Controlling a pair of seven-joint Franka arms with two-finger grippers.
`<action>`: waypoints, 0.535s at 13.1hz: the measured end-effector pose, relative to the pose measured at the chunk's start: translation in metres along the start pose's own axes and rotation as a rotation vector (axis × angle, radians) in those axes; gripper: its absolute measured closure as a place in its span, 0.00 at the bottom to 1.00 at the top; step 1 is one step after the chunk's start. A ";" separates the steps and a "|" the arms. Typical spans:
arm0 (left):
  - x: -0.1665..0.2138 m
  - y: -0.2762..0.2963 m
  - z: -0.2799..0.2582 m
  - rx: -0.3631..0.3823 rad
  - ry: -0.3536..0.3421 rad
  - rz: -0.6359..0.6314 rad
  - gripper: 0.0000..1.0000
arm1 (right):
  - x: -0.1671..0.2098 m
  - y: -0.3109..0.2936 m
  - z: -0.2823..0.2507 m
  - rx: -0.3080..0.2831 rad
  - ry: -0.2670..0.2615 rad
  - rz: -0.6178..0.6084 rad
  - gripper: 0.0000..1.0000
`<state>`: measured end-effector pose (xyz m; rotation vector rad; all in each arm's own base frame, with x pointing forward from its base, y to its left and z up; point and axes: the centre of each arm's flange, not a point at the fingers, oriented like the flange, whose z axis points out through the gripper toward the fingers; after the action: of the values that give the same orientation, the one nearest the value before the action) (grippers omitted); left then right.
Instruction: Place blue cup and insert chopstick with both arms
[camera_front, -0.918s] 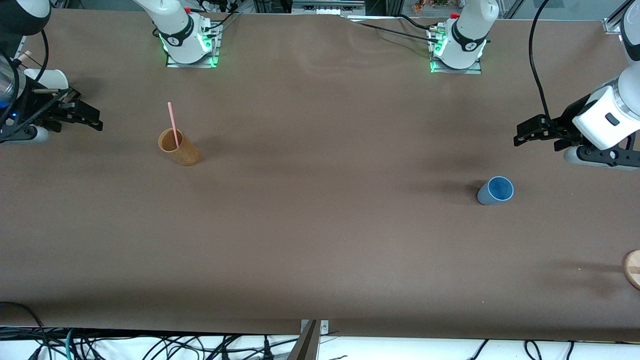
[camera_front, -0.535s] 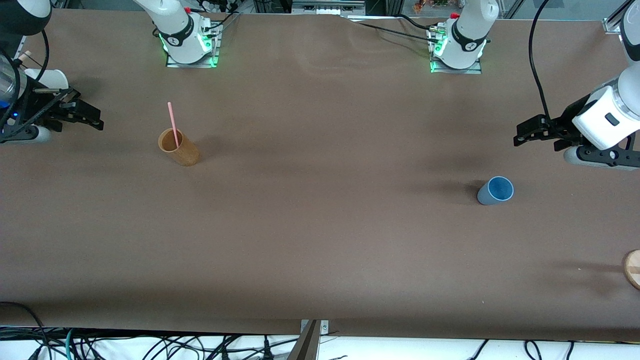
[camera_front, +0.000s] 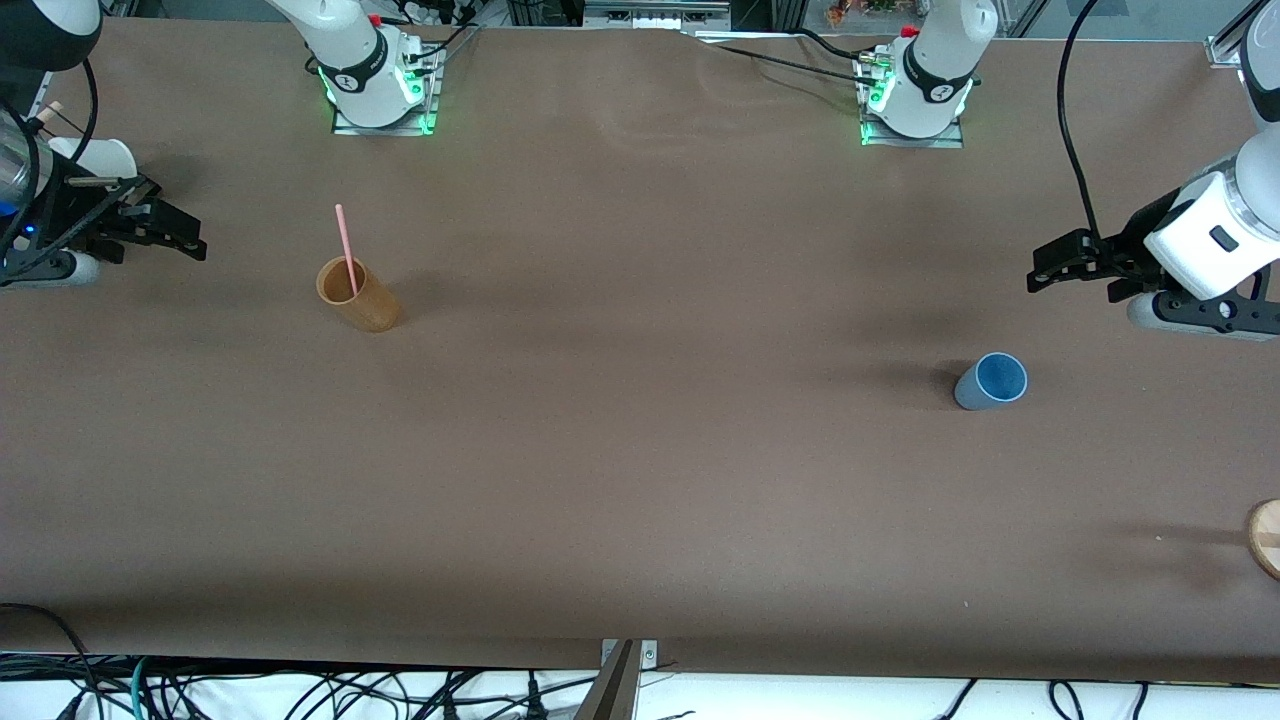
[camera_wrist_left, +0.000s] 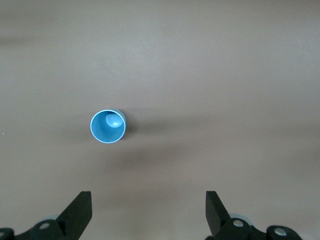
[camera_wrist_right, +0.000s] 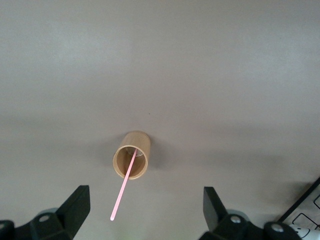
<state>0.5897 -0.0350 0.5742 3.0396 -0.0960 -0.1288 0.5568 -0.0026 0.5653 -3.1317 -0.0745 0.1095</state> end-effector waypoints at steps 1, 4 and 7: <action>0.000 0.000 0.000 0.000 0.000 0.000 0.00 | 0.000 0.000 0.000 0.000 0.000 0.000 0.00; 0.000 0.000 0.000 0.000 0.000 0.000 0.00 | 0.000 0.000 0.000 0.001 0.000 0.000 0.00; 0.000 0.000 0.000 0.000 0.000 0.000 0.00 | 0.000 -0.002 0.000 0.001 0.000 -0.003 0.00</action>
<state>0.5897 -0.0350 0.5742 3.0396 -0.0960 -0.1288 0.5568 -0.0009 0.5654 -3.1307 -0.0787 0.1095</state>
